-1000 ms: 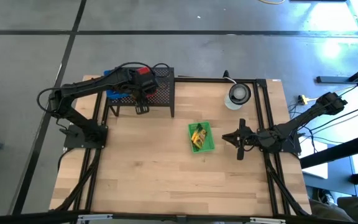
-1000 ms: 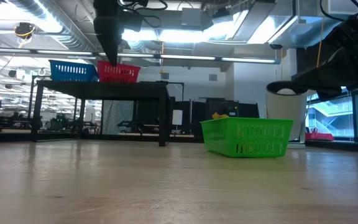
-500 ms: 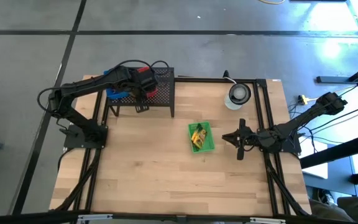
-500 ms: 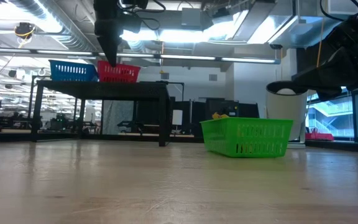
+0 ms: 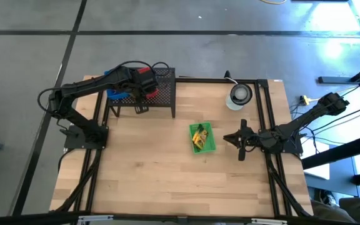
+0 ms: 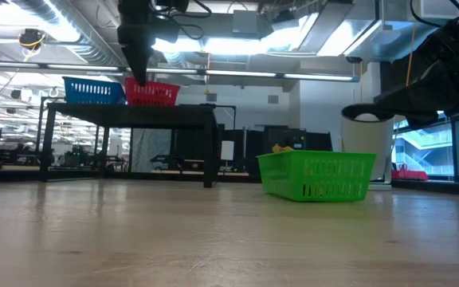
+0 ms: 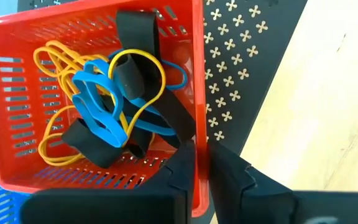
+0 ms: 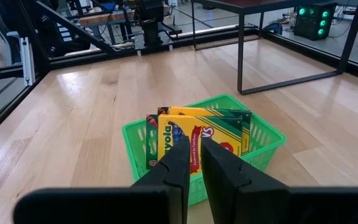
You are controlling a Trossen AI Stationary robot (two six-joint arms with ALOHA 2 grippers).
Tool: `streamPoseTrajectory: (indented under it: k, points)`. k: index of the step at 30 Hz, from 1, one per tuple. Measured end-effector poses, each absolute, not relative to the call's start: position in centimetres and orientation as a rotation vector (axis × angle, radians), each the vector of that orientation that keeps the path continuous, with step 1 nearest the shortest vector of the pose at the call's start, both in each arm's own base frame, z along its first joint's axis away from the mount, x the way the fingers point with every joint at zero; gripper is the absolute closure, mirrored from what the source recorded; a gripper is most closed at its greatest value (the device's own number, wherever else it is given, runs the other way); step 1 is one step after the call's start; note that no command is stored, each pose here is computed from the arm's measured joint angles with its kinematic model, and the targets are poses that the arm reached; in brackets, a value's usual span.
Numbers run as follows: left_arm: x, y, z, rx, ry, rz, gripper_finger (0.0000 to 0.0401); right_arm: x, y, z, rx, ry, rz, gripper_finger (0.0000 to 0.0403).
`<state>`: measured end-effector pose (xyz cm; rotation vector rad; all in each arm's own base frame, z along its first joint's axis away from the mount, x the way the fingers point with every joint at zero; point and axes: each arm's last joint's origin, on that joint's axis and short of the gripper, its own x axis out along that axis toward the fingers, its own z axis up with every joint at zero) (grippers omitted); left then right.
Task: Pick & Place Office Desk Supplies
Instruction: Put the red bin with rubber bands on the shelf
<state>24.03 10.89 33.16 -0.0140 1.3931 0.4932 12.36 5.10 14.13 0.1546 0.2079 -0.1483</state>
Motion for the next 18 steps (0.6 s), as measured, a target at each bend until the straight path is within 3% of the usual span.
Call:
streamPoseTrajectory:
  k: [7, 18]
  points:
    - [24.02, 10.89, 33.16, 0.008, 1.401, 0.477, 0.0389, 12.37, 5.10, 14.14, 0.155, 0.208, -0.149, 0.0362]
    - [23.72, 10.76, 33.09, 0.004, 1.436, 0.468, 0.0383, 12.36, 5.10, 14.12, 0.154, 0.208, -0.149, 0.0362]
